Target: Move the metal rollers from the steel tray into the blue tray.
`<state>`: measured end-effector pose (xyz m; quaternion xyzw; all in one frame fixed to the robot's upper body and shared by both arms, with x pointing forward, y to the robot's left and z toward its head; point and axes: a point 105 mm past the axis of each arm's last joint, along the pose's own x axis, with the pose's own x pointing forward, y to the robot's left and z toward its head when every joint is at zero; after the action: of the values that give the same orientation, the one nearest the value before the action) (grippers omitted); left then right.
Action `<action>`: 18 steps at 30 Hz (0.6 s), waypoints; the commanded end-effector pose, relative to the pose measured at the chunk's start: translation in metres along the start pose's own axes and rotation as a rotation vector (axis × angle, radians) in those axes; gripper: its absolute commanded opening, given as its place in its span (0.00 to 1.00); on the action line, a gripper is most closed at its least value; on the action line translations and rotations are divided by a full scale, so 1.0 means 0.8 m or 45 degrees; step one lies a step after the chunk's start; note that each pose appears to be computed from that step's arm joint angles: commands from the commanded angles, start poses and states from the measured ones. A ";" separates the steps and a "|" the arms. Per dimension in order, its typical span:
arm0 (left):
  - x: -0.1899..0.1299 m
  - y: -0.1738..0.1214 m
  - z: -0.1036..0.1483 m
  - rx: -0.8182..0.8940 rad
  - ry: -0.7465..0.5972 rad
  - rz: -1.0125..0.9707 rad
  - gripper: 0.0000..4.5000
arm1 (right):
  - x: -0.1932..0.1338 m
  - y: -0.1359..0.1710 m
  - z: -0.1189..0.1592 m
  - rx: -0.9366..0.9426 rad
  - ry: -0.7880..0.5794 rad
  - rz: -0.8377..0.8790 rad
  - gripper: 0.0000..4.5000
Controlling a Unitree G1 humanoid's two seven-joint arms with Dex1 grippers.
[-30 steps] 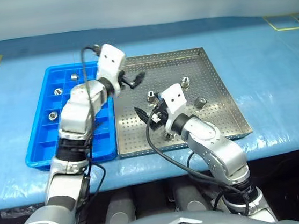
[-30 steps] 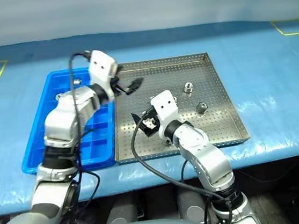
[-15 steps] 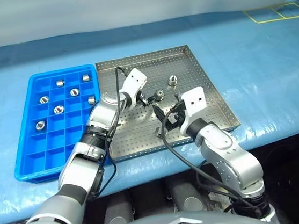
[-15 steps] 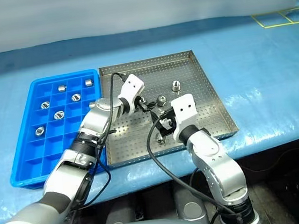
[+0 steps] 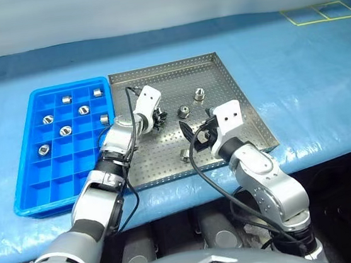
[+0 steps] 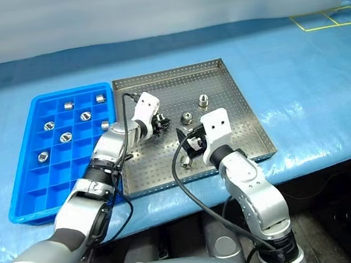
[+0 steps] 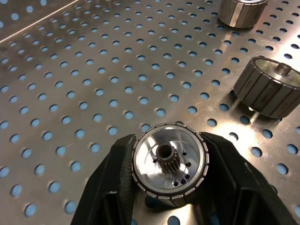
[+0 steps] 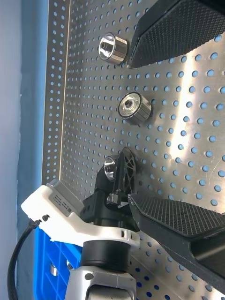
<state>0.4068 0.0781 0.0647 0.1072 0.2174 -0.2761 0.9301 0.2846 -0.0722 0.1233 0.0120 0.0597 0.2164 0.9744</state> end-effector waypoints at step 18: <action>-0.248 0.080 0.011 -0.149 -0.436 0.734 0.40 | 0.041 0.097 0.020 -0.081 -0.030 0.533 1.00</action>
<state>0.3061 0.2231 0.1535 0.0597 0.0662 -0.0078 0.9960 0.2861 0.0059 0.1265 -0.0061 0.0657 0.3965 0.9157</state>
